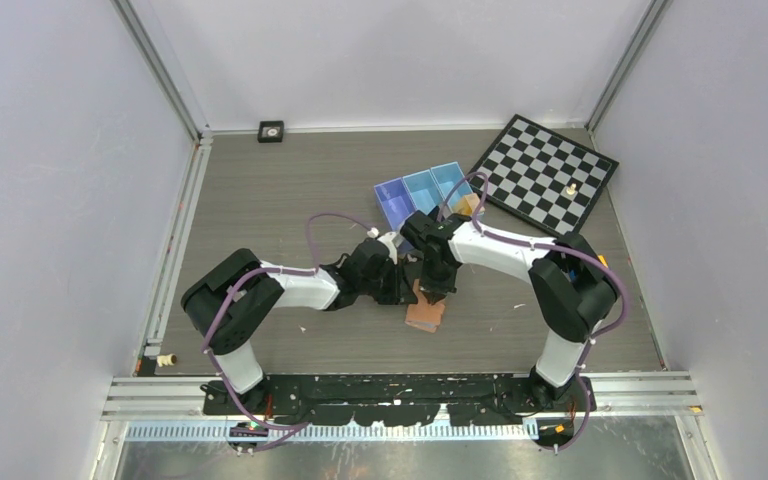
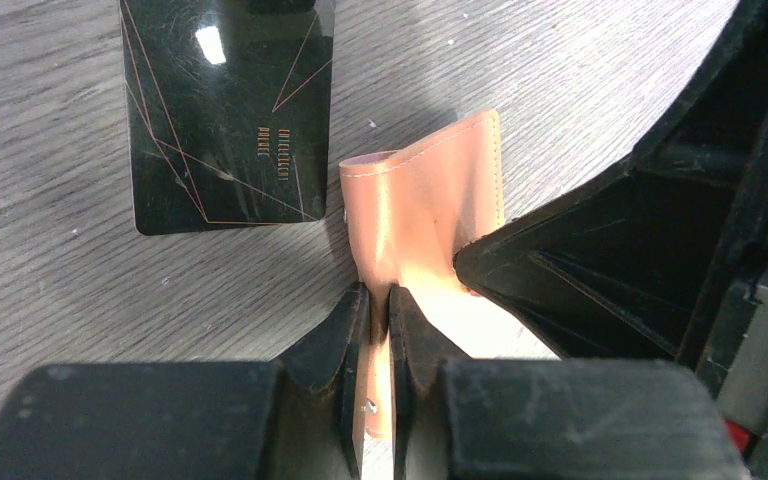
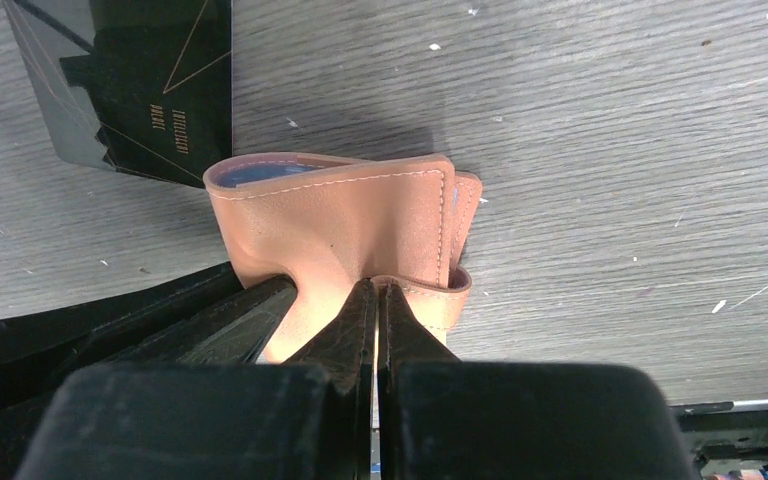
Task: Put the credit cards into the card holder
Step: Close the card holder at the center of the board.
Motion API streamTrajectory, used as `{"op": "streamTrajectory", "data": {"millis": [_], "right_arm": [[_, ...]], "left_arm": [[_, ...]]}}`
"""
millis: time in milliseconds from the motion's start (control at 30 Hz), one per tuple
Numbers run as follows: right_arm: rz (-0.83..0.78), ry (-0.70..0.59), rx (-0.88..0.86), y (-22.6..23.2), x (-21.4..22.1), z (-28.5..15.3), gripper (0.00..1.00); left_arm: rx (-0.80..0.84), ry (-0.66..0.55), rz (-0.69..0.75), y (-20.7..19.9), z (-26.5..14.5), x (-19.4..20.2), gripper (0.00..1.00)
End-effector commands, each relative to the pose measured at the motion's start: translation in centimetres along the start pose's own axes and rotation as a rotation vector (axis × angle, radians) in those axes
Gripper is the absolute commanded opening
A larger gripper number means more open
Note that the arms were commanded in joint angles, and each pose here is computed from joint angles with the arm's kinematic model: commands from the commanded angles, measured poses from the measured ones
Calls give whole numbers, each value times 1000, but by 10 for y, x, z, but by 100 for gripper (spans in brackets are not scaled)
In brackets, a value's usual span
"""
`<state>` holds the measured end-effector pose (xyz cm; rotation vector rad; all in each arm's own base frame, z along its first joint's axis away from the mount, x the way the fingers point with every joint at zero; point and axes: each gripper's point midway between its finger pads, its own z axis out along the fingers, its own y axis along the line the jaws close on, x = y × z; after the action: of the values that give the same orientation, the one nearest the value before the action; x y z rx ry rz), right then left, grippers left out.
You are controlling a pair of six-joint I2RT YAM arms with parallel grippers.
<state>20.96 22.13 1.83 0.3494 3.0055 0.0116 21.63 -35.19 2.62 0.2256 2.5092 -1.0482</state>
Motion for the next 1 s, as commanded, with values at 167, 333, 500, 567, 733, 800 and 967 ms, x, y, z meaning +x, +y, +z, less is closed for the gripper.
{"op": "streamTrajectory", "data": {"millis": [167,333,500,567,733,800,967], "right_arm": [[88,-144,54,22,-30,85,0],[75,-151,73,26,-26,86,1],[19,-206,17,36,-33,57,0],[-11,-230,-30,45,-37,46,1],[-101,-249,-149,82,-32,34,1],[-136,-245,-180,94,-26,33,0],[-218,-243,-215,99,-17,13,1]], "left_arm": [[11,125,-14,11,1,47,0],[27,112,-31,10,-1,47,0],[-8,13,-59,17,-15,38,0],[-4,-22,-73,18,-22,36,0],[34,-32,-83,12,-28,38,0],[56,-30,-86,10,-30,40,0],[69,-4,-74,7,-36,44,0]]}}
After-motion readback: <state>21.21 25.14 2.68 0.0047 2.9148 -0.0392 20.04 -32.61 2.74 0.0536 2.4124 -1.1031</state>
